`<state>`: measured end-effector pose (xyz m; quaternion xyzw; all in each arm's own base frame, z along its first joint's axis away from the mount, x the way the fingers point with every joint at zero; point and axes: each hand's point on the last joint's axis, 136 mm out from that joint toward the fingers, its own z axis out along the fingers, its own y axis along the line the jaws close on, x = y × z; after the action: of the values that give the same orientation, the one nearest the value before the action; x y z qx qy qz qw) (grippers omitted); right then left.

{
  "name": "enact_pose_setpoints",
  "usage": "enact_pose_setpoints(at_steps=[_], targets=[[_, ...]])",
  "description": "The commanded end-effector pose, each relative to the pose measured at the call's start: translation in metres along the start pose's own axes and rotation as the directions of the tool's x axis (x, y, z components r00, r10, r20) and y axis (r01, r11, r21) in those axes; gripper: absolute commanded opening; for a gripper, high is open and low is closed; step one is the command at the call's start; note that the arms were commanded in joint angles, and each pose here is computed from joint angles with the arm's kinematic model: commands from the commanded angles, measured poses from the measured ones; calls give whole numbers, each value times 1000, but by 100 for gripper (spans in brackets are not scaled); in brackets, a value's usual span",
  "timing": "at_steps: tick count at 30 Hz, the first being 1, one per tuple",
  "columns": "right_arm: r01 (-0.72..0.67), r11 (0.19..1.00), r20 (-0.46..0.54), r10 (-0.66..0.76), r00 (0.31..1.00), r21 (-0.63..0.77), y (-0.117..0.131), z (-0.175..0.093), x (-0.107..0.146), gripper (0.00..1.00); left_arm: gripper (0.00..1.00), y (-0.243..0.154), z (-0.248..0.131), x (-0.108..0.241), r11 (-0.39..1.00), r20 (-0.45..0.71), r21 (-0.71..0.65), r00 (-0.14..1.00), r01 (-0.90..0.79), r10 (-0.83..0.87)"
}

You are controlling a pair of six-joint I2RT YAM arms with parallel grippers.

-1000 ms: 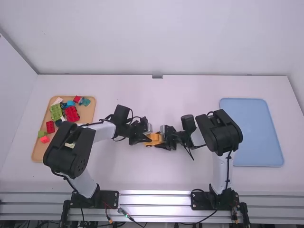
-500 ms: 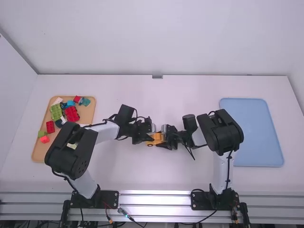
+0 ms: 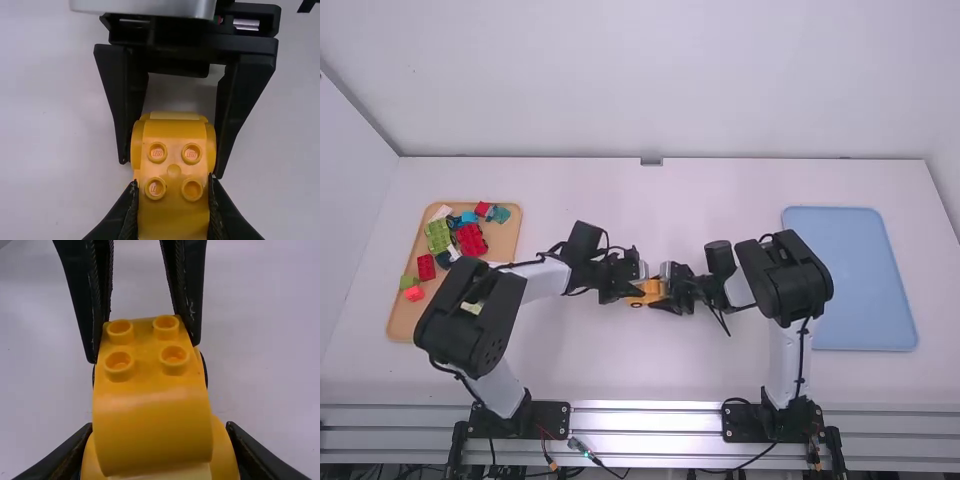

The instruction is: Assemble lego blocks to make yellow taxi

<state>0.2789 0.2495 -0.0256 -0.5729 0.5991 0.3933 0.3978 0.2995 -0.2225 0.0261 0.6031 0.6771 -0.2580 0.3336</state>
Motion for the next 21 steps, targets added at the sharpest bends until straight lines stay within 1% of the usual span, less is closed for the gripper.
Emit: enact_pose_setpoints(at_steps=[1,3,7,16,21], targets=[[-3,1000,-16,3,1000,-2,1,5,2,56,2,-18,11,19,998,-77,28,995,63,-61],[-2,1000,-16,2,1000,-3,1,5,2,56,2,-14,10,20,996,-89,14,993,84,-83],[1,1000,-16,-1,1000,-3,1,5,2,56,2,-17,10,15,997,-80,43,995,70,-66],[0,1000,-16,0,1000,-3,1,5,2,57,2,-20,12,12,997,-85,54,995,63,-58],[1,1000,-16,-1,1000,-2,0,5,2,57,2,-26,23,9,999,-138,47,990,17,-10]])
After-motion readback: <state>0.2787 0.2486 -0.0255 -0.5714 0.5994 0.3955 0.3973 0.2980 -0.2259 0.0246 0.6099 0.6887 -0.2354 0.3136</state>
